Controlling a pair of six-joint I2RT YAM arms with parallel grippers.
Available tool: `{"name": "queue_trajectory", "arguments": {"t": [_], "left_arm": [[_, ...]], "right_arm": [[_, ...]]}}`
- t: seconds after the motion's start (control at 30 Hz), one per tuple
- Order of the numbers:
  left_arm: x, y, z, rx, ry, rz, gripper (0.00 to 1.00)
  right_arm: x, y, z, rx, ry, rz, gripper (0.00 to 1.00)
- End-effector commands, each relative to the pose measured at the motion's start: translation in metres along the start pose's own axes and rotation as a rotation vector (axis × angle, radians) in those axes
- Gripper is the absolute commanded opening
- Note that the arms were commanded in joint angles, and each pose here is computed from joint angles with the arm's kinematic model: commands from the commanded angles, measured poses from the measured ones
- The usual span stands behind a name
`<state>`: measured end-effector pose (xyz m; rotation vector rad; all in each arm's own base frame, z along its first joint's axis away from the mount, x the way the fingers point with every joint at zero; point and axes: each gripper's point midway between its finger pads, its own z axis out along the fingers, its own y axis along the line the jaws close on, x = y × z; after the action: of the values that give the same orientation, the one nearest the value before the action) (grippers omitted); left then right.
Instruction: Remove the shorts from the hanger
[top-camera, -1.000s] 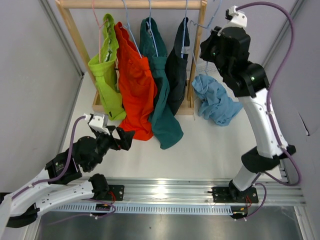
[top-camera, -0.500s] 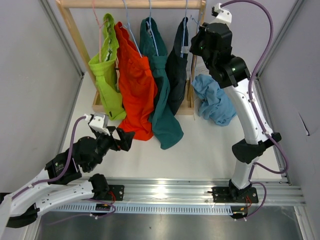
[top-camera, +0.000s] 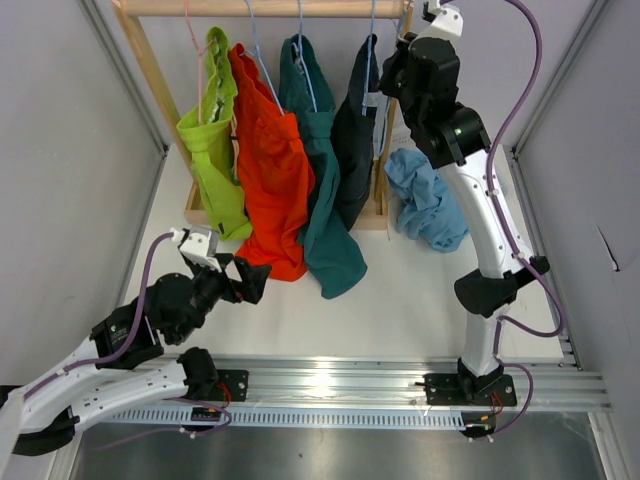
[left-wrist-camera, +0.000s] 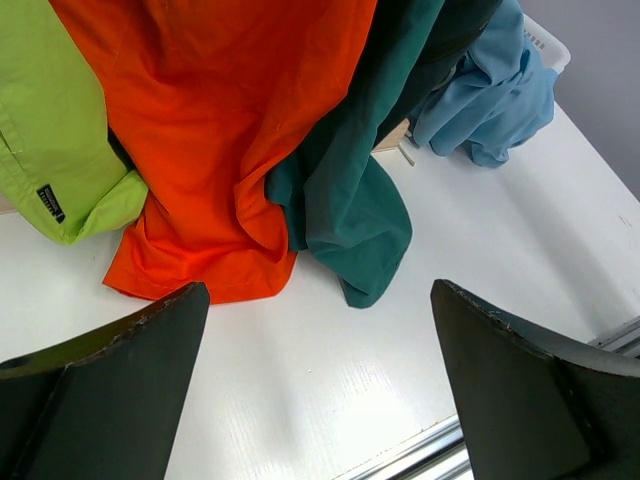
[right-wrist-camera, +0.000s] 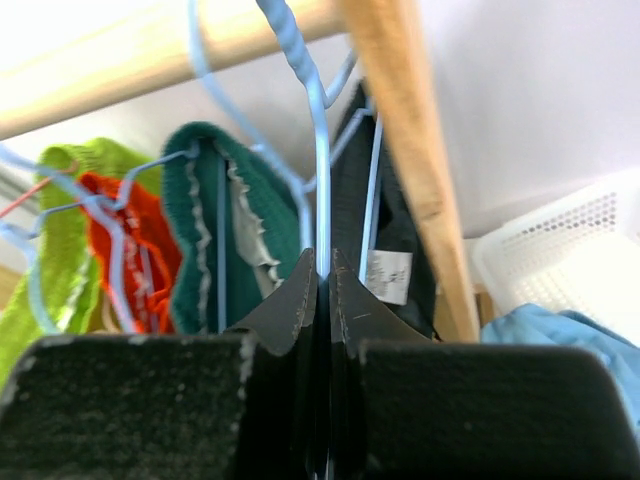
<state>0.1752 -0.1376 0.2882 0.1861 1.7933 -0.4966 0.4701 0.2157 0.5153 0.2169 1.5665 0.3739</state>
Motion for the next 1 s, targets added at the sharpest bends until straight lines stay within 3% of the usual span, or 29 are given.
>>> {"name": "queue_trajectory", "arguments": {"t": [0.0, 0.53, 0.97], "left_arm": [[0.0, -0.003, 0.0, 0.019, -0.004, -0.004, 0.99], [0.002, -0.003, 0.002, 0.01, 0.006, 0.005, 0.99], [0.003, -0.002, 0.003, -0.001, 0.018, 0.009, 0.99]], "right_arm": [[-0.009, -0.005, 0.011, 0.008, -0.041, 0.033, 0.0], [0.018, -0.025, 0.023, 0.046, 0.041, -0.038, 0.0], [0.073, -0.043, 0.018, 0.062, 0.227, -0.085, 0.0]]}}
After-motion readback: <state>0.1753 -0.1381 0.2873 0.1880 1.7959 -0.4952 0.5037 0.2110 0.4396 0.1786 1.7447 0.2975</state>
